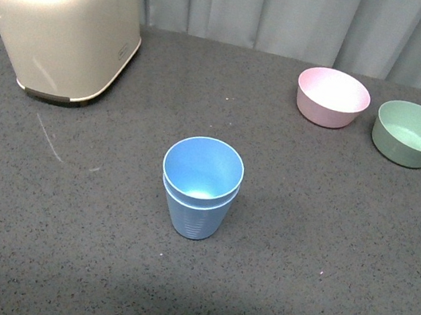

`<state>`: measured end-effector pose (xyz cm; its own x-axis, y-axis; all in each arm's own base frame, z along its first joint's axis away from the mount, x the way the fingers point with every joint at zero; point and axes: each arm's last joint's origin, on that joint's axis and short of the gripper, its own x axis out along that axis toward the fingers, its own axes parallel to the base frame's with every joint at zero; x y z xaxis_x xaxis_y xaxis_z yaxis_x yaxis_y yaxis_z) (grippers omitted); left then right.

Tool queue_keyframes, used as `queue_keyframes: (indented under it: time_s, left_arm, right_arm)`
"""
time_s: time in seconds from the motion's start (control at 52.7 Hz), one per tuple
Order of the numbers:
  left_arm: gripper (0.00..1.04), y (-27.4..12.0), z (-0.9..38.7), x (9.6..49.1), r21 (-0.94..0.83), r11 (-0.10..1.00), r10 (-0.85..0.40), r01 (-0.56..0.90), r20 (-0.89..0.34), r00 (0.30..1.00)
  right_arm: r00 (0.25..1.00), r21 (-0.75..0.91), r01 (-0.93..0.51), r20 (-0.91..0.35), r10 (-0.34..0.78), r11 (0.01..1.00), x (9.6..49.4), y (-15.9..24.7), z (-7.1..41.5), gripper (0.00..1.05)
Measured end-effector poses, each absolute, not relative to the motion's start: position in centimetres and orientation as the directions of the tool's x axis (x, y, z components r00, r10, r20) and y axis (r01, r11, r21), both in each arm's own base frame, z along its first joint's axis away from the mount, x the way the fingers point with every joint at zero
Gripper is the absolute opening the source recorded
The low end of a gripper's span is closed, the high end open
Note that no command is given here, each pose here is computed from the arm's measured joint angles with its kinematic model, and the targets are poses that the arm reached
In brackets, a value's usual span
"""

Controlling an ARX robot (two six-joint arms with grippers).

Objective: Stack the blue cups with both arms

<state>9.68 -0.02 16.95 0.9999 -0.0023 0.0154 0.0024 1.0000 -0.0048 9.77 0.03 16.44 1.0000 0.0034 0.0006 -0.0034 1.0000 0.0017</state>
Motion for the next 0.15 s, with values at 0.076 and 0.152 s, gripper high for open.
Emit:
queue_keyframes:
  time_s: [0.076,0.152]
  left_arm:
    - [0.98,-0.02,16.95,9.68,-0.004,1.000,-0.002,0.002,0.015,1.000]
    - [0.98,-0.02,16.95,9.68,-0.005,1.000,-0.002,0.002,0.015,1.000]
  right_arm:
    - [1.000,0.002,-0.003,0.001,0.003,1.000,9.77,0.03,16.44,0.95]
    - [1.000,0.002,-0.003,0.001,0.003,1.000,9.77,0.03,16.44,0.95]
